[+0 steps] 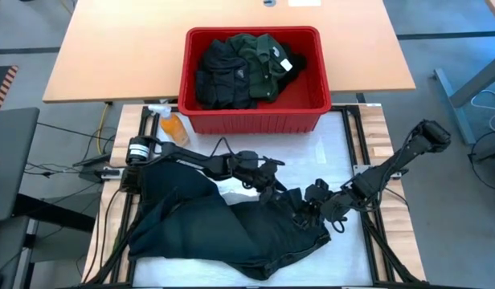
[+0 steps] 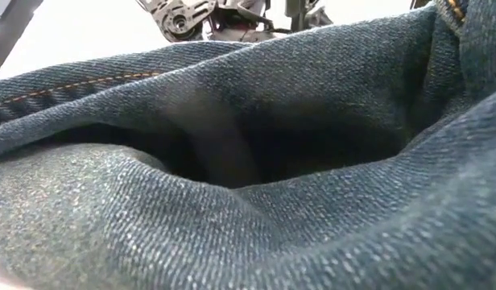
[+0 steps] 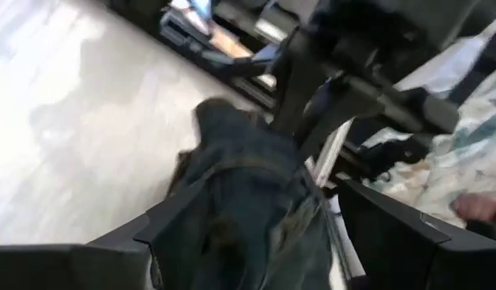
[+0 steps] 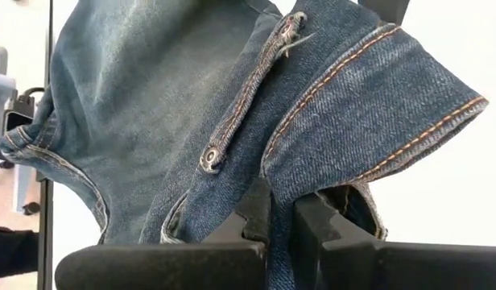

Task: Fold laundry
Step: Fold the blue pants

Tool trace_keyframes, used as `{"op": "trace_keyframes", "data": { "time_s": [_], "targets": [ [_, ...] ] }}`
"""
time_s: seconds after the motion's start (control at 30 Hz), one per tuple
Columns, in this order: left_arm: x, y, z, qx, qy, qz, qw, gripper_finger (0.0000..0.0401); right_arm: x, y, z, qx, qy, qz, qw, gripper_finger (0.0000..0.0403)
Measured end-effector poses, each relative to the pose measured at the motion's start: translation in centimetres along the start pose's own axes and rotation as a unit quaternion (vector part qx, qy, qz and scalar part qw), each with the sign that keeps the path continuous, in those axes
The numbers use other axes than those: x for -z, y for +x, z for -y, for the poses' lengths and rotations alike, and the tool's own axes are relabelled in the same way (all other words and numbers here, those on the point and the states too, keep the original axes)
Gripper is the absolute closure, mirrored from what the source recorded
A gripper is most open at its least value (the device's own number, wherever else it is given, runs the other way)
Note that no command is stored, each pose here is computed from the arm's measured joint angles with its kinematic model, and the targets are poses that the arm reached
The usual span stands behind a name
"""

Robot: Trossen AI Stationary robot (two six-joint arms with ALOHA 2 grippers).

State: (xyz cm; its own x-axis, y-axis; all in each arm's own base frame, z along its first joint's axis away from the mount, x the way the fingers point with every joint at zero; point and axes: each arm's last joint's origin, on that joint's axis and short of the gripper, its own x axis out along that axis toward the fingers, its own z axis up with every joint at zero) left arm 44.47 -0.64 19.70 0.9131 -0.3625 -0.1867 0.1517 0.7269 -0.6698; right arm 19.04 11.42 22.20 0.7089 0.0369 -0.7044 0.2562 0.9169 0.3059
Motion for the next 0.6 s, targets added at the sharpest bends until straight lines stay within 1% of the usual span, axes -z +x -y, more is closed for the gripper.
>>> {"op": "trace_keyframes", "data": {
  "time_s": [0.07, 0.17, 0.2, 0.33, 0.43, 0.53, 0.6],
  "targets": [
    [0.2, 0.0, -0.1, -0.007, -0.004, -0.007, 1.0, 0.0133, -0.1, 0.0, -0.1, -0.003, -0.003, 0.003, 1.0, 0.0363],
    [0.6, -0.1, -0.8, -0.046, -0.017, -0.02, 0.999, 0.0133, 0.0, 0.0, -0.1, -0.004, -0.005, 0.003, 1.0, 0.0364],
    [0.7, -0.1, -0.9, -0.044, -0.02, -0.026, 0.999, 0.0133, 0.0, 0.0, -0.1, -0.005, -0.005, 0.004, 1.0, 0.0364],
    [0.5, -0.1, -0.4, 0.006, -0.009, -0.042, 0.999, 0.0134, -0.1, 0.0, -0.1, 0.003, -0.005, 0.015, 1.0, 0.0364],
    [1.0, 0.1, 0.0, 0.012, -0.01, -0.052, 0.999, 0.0142, -0.5, 0.0, -0.4, -0.011, -0.012, 0.031, 0.999, 0.0364],
    [1.5, 0.5, 0.7, 0.012, -0.007, -0.051, 0.999, 0.0165, -0.9, -0.1, -0.8, -0.032, -0.021, 0.052, 0.998, 0.0364],
    [1.9, 0.7, 1.3, 0.02, 0.001, -0.058, 0.998, 0.0197, -1.0, -0.1, -1.0, -0.038, -0.028, 0.058, 0.997, 0.0364]
  ]
}}
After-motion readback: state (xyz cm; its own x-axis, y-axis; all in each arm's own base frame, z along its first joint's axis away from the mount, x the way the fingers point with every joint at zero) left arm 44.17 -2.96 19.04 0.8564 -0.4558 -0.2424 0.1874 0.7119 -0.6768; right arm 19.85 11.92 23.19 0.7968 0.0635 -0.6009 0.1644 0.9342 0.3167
